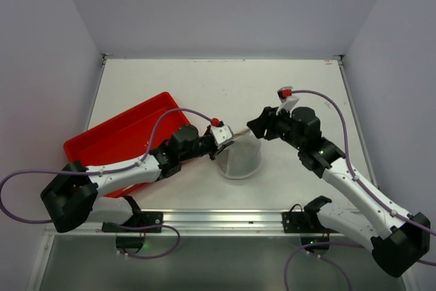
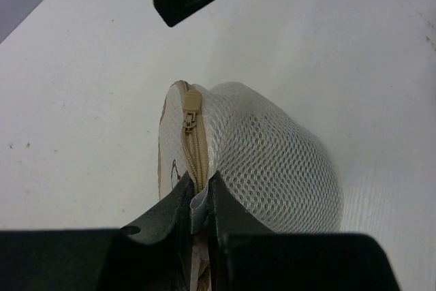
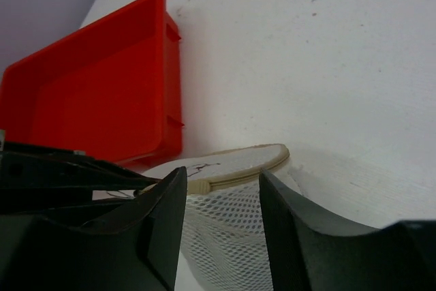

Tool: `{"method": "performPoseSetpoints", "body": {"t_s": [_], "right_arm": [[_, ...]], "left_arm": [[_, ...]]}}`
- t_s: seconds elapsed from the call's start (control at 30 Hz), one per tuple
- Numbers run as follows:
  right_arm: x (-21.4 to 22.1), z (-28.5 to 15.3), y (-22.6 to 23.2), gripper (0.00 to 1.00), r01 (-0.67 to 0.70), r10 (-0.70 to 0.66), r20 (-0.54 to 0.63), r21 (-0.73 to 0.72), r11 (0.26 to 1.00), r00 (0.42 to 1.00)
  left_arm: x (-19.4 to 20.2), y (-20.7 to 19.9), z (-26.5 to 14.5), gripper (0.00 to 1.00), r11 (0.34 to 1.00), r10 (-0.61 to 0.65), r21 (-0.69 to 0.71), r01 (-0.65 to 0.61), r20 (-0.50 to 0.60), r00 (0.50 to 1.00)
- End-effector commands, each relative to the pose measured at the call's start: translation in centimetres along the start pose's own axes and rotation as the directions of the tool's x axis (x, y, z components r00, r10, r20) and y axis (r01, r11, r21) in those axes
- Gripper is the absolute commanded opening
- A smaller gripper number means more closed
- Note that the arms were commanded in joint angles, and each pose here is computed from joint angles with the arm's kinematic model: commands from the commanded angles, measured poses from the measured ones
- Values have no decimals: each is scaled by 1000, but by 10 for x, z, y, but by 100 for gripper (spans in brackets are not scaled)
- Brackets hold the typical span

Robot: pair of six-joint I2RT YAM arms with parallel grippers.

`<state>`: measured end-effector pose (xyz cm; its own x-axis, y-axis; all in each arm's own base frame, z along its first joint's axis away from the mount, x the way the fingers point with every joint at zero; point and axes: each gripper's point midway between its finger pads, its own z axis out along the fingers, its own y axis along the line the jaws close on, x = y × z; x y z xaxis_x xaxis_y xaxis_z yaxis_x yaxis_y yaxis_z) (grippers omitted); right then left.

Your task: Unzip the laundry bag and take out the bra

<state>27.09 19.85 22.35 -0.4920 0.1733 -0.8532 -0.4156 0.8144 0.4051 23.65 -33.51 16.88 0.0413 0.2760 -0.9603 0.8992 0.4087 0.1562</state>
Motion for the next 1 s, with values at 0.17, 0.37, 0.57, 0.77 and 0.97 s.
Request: {"method": "performPoseSetpoints", "body": {"t_s": [0.17,0.37,0.57,0.77,0.97], "right_arm": [[1,12,37,52,-160,164,7,-207,965,986],[5,15,34,51,-197,207,26,-212,957,978],[11,19,40,48,-221,229,5,-245,944,973],[16,23,41,46,-241,248,-5,-256,936,969],[26,29,38,45,-246,246,-27,-236,940,969]], "left_arm": [[-30,5,-11,0,999,25,-44,-20,123,992],[-29,6,-11,0,998,29,-54,-21,136,990],[-28,9,-10,0,997,30,-68,-20,139,990],[-28,11,-10,0,997,32,-80,-21,140,990],[-28,11,-8,0,997,28,-79,-17,142,990]]}}
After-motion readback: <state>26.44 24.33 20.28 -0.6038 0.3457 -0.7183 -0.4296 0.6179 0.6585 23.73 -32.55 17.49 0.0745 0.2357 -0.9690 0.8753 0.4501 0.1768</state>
